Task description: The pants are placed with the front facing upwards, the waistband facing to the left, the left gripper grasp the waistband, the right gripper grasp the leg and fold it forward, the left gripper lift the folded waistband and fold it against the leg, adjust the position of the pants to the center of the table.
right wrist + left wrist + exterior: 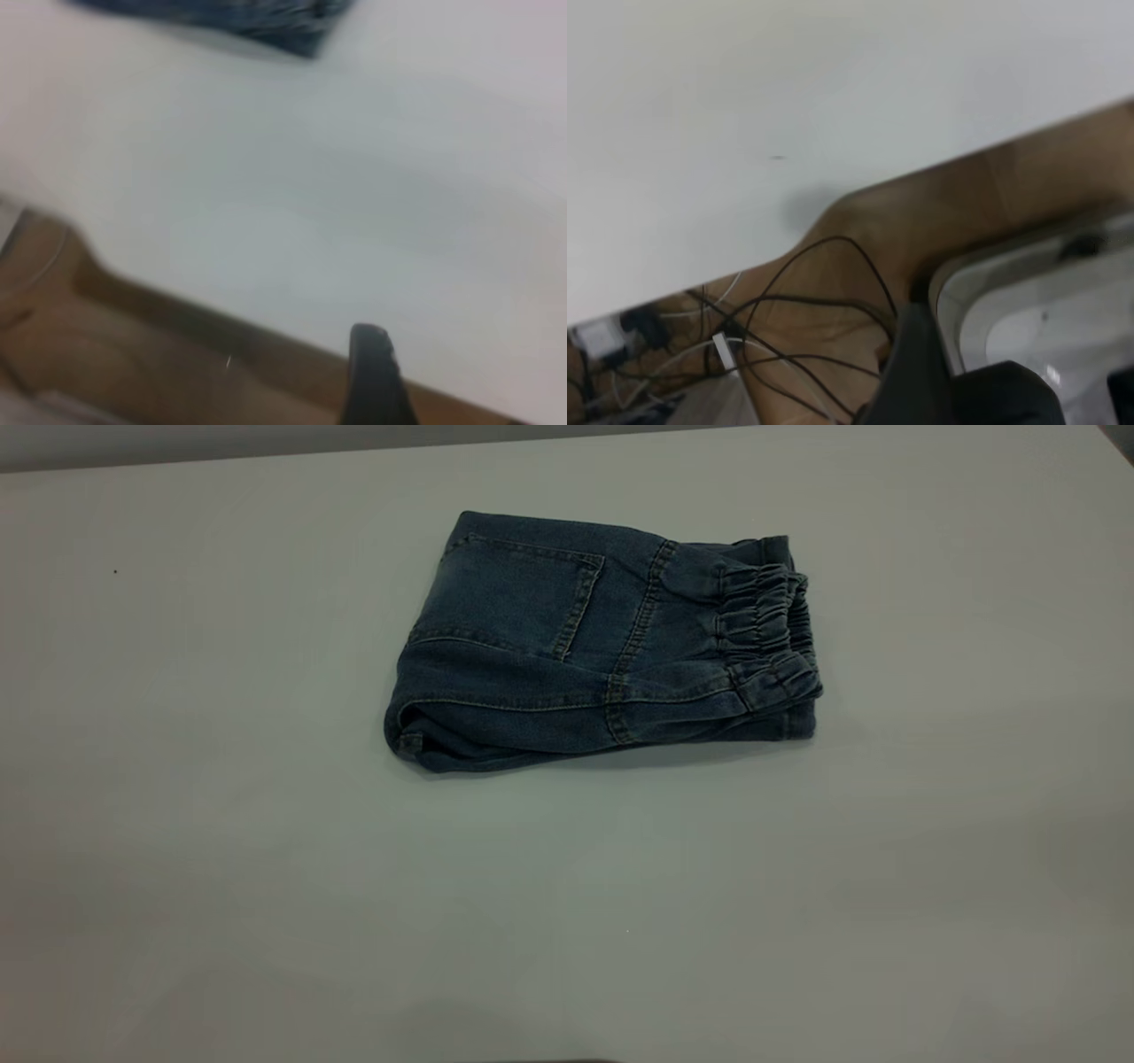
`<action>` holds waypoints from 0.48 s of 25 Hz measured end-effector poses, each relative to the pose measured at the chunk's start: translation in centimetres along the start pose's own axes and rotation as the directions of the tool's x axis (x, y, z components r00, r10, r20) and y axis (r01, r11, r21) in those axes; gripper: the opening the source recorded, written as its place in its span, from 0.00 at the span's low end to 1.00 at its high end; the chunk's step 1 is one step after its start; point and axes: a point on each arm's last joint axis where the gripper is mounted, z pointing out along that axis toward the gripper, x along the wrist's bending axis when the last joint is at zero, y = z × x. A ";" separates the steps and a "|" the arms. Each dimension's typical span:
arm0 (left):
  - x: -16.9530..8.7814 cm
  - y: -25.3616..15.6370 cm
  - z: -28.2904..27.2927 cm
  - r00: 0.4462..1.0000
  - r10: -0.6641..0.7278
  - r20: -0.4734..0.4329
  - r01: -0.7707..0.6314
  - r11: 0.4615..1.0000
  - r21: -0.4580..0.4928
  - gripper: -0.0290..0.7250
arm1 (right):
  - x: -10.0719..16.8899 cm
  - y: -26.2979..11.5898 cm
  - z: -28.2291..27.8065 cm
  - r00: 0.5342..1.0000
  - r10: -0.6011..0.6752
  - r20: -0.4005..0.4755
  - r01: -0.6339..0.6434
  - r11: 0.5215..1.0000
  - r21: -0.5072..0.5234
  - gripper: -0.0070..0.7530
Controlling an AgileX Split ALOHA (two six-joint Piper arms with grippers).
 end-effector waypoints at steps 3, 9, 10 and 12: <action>0.6 -0.4 -0.6 0.996 -0.081 -0.049 0.079 0.996 -0.048 0.77 | -0.3 0.1 0.0 0.993 0.087 0.075 -0.086 0.996 -0.017 0.54; 0.5 -1.9 -2.4 0.985 -0.139 -0.097 0.118 0.973 -0.200 0.77 | -0.3 -0.3 -0.5 0.986 0.126 0.107 -0.118 0.990 -0.080 0.54; 0.4 -2.2 -2.7 0.985 -0.140 -0.100 0.115 0.968 -0.222 0.77 | -0.2 -0.5 -0.8 0.987 0.125 0.102 -0.114 0.988 -0.107 0.54; 0.2 -2.8 -3.3 0.985 -0.139 -0.106 0.105 0.955 -0.277 0.77 | 0.0 -1.0 -1.4 0.988 0.121 0.095 -0.106 0.982 -0.156 0.54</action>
